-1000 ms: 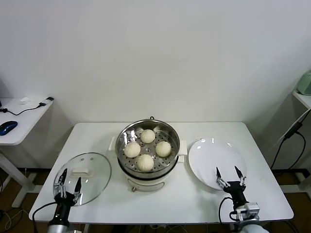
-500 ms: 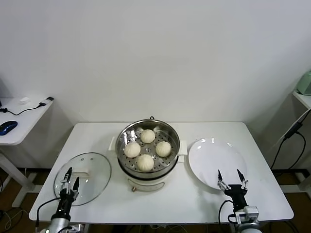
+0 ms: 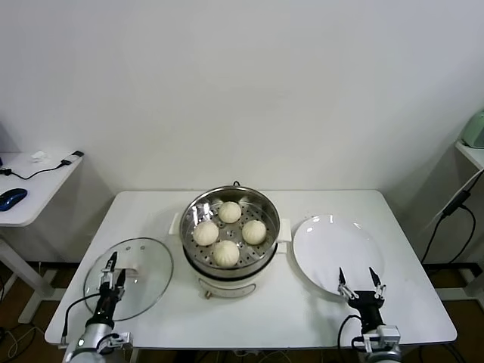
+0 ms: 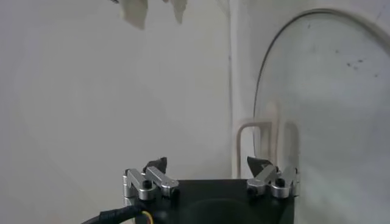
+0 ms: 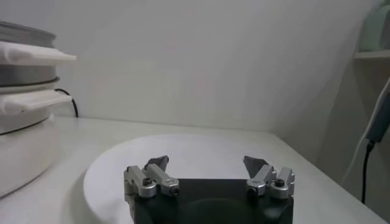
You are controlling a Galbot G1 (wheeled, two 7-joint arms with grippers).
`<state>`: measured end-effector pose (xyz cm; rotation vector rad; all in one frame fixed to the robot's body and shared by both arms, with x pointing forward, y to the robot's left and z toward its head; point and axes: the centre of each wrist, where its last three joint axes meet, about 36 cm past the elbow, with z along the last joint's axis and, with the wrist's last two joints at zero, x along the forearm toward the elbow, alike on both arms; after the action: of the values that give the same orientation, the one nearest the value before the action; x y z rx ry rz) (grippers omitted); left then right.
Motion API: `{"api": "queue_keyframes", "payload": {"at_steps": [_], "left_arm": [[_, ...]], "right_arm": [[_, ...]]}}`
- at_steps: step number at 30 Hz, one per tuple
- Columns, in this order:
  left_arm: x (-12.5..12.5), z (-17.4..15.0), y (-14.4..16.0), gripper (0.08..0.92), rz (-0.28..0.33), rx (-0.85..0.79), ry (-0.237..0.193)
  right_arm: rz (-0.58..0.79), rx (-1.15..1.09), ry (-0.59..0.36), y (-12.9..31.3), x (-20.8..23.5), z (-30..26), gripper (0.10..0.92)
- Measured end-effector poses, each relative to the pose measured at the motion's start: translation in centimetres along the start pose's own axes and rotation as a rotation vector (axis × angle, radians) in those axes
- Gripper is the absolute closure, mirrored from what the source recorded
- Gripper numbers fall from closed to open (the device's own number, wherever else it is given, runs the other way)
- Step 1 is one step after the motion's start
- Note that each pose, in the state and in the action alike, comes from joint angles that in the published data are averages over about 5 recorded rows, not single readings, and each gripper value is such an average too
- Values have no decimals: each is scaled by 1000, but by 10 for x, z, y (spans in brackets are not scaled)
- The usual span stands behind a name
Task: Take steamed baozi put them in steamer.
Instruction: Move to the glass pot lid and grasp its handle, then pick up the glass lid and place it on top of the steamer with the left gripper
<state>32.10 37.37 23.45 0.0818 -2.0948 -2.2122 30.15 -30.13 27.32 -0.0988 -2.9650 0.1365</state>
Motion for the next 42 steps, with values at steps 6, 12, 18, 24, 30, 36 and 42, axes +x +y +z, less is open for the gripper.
{"api": "queue_keyframes", "payload": {"at_steps": [6,12,18,24,30,36,42], "left_arm": [[-5,-1,-5,276,14,-2,7],[-5,-2,-10,449,29,-9,15],[-8,-4,-14,631,30,-7,35],[-8,-6,-16,803,31,-3,45],[-7,-5,-9,866,23,8,51],[-6,1,20,866,-16,26,61],[-2,11,73,866,-39,47,81]], "right_arm": [[3,-5,-4,4,-2,-1,200],[2,-8,-7,8,-3,-2,200],[2,-13,-10,12,-5,-3,200],[5,-13,-15,12,-7,-4,200],[8,-8,-23,11,-9,-7,200],[14,2,-27,9,-10,-12,200],[20,24,-32,6,-13,-20,200]]}}
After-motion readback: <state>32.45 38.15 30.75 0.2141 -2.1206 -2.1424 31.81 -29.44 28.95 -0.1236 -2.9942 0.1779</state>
